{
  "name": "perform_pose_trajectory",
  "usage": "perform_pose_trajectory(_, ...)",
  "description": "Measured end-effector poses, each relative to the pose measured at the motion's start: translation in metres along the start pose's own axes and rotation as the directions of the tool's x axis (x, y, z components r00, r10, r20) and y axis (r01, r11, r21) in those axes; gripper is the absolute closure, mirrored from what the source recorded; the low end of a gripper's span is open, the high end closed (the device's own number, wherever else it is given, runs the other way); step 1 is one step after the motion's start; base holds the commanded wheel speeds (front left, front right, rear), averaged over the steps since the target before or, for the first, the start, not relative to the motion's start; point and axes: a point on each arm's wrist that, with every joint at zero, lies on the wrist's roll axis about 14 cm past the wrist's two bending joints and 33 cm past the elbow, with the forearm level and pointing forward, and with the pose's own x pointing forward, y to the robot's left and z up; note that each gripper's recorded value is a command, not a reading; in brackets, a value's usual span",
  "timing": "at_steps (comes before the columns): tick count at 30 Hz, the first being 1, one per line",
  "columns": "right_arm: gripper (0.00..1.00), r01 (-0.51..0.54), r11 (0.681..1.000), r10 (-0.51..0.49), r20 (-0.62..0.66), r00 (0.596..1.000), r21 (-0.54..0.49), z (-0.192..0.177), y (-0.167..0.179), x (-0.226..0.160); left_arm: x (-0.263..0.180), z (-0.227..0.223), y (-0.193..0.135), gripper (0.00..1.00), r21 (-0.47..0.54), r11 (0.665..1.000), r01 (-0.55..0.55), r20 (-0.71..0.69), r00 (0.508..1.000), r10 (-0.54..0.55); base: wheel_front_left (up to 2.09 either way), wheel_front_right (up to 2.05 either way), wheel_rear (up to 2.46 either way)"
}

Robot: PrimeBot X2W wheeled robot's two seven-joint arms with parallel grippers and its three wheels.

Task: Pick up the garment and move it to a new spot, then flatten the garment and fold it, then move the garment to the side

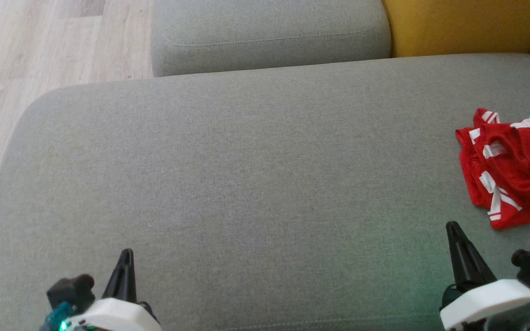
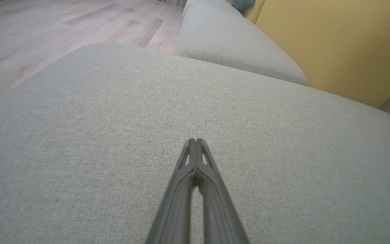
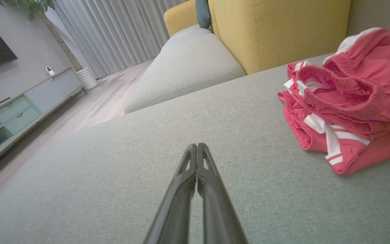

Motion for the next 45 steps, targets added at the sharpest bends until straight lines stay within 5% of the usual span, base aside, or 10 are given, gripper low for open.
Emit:
perform_pose_trajectory(23,1.0,-0.019,0.966,0.014,0.021,1.0,0.259,0.002,-0.001,0.011,0.009,-0.001,0.006,1.0,-0.267,0.963,-0.025,-0.052,0.999,0.011,0.0,0.0,0.0)
perform_pose_trajectory(45,1.0,-0.034,0.867,0.01,0.052,0.999,0.497,0.008,-0.005,0.022,0.017,0.003,0.012,1.0,-0.518,0.854,-0.047,-0.07,0.997,0.012,0.0,0.0,0.0)
